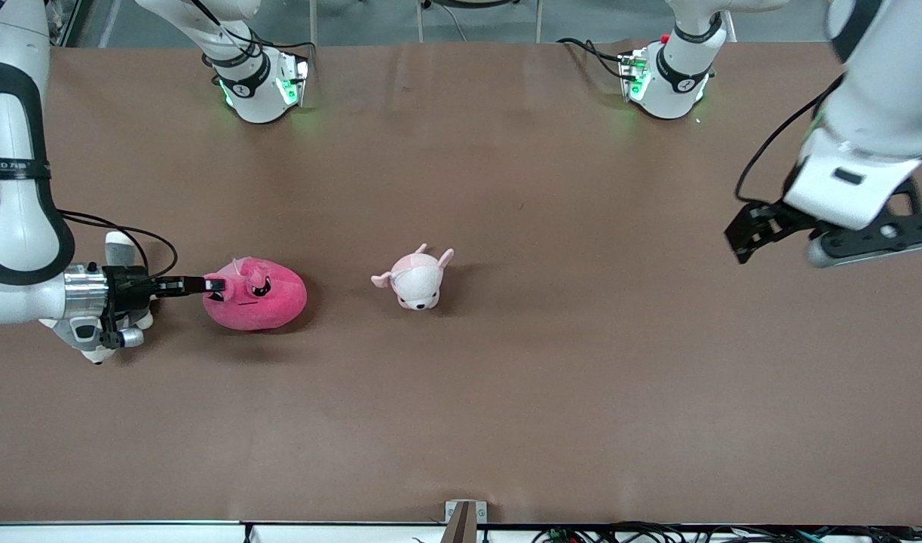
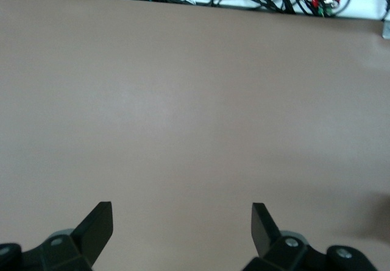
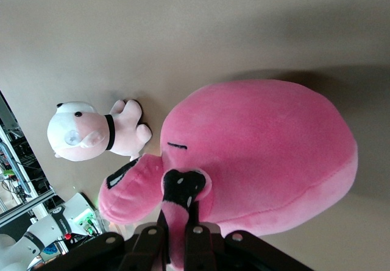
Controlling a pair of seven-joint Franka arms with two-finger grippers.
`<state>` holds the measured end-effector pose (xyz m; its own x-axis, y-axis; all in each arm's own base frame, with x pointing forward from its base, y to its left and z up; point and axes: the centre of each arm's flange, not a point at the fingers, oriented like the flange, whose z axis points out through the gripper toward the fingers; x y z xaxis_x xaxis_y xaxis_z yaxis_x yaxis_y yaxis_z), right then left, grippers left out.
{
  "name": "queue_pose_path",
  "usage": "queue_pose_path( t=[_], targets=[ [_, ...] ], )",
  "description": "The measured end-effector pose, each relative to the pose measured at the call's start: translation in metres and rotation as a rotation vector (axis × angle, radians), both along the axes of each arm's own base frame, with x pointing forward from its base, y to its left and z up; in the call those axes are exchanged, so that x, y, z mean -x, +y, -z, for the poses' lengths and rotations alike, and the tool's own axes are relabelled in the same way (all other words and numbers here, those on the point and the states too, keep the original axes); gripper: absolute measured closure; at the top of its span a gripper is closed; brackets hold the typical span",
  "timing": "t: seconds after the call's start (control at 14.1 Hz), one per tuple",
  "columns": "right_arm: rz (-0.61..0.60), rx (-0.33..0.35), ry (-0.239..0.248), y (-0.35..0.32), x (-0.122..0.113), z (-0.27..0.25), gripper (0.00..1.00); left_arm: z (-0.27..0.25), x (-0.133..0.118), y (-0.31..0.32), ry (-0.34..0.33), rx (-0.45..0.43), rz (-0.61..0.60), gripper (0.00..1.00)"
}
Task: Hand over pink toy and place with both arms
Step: 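Lower the pink toy beside the grey cat and open the right gripper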
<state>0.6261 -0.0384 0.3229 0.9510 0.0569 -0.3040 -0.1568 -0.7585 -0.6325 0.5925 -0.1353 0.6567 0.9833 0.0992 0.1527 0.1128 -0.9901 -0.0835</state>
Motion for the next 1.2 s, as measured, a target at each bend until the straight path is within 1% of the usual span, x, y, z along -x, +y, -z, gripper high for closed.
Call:
queue_pose_path(
  t=[0.21,0.42,0.5,0.57,0.64,0.85,0.92,0.99,1.06,1.2],
  targets=[
    [0.002,-0.003,0.020,-0.001,0.001,0.013,0.89,-0.015,0.013,0.040,0.050,0.035,0.011,0.00],
    [0.002,-0.005,0.038,-0.001,0.001,0.025,0.89,-0.016,0.023,0.067,0.081,0.055,0.015,0.00],
    [0.003,-0.005,0.038,-0.001,0.001,0.026,0.85,-0.014,0.028,0.073,0.092,0.066,0.008,0.00],
    [0.003,-0.005,0.035,-0.001,0.000,0.024,0.77,-0.011,0.034,0.078,0.103,0.076,0.000,0.00],
    [0.003,-0.003,0.025,-0.002,-0.003,0.020,0.65,-0.010,0.042,0.084,0.113,0.084,-0.002,0.00],
    [0.005,0.007,-0.027,-0.006,-0.014,-0.005,0.33,-0.005,0.064,0.085,0.136,0.085,0.017,0.00],
    [0.003,0.021,-0.050,-0.010,-0.017,-0.018,0.22,-0.003,0.070,0.083,0.144,0.084,0.022,0.00],
    [-0.011,0.055,-0.079,-0.015,-0.018,-0.035,0.13,-0.001,0.076,0.080,0.151,0.082,0.030,0.00],
    [-0.033,0.110,-0.110,-0.020,-0.018,-0.057,0.02,0.001,0.080,0.077,0.157,0.080,0.044,0.00],
    [-0.034,0.243,-0.157,-0.029,-0.017,-0.109,0.00,0.003,0.084,0.073,0.164,0.077,0.080,0.00]
  ],
)
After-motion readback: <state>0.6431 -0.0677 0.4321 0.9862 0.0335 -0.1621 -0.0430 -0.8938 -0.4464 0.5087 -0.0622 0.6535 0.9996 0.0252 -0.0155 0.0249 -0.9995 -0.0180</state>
